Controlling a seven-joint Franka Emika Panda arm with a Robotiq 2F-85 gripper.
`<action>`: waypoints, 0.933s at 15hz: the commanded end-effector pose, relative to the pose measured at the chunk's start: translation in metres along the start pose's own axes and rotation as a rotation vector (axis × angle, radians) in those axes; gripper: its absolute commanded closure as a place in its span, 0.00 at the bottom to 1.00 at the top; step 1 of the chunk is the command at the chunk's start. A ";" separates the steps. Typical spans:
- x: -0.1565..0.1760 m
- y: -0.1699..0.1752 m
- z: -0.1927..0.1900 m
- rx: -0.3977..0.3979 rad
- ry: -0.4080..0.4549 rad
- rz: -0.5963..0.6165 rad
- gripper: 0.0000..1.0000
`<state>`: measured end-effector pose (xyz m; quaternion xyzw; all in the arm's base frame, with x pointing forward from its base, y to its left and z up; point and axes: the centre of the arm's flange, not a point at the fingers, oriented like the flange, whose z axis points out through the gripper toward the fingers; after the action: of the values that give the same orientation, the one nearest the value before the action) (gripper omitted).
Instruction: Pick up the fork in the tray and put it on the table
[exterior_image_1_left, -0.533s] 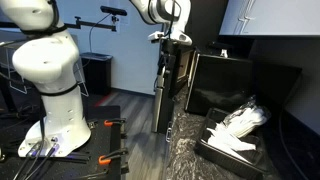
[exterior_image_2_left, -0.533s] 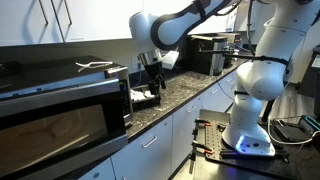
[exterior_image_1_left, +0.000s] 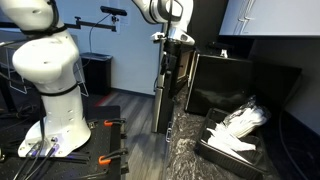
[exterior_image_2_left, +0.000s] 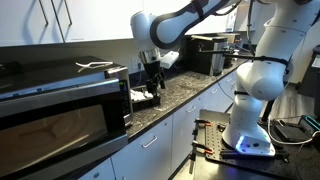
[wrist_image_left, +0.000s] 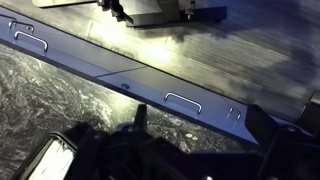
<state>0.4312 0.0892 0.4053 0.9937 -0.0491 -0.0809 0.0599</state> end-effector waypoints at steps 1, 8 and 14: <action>0.005 0.020 -0.008 0.077 0.059 0.174 0.00; 0.015 0.093 -0.022 0.124 0.160 0.527 0.00; 0.031 0.171 -0.017 0.133 0.209 0.845 0.00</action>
<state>0.4500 -0.0531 0.4427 0.9202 -0.3894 0.0331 0.0209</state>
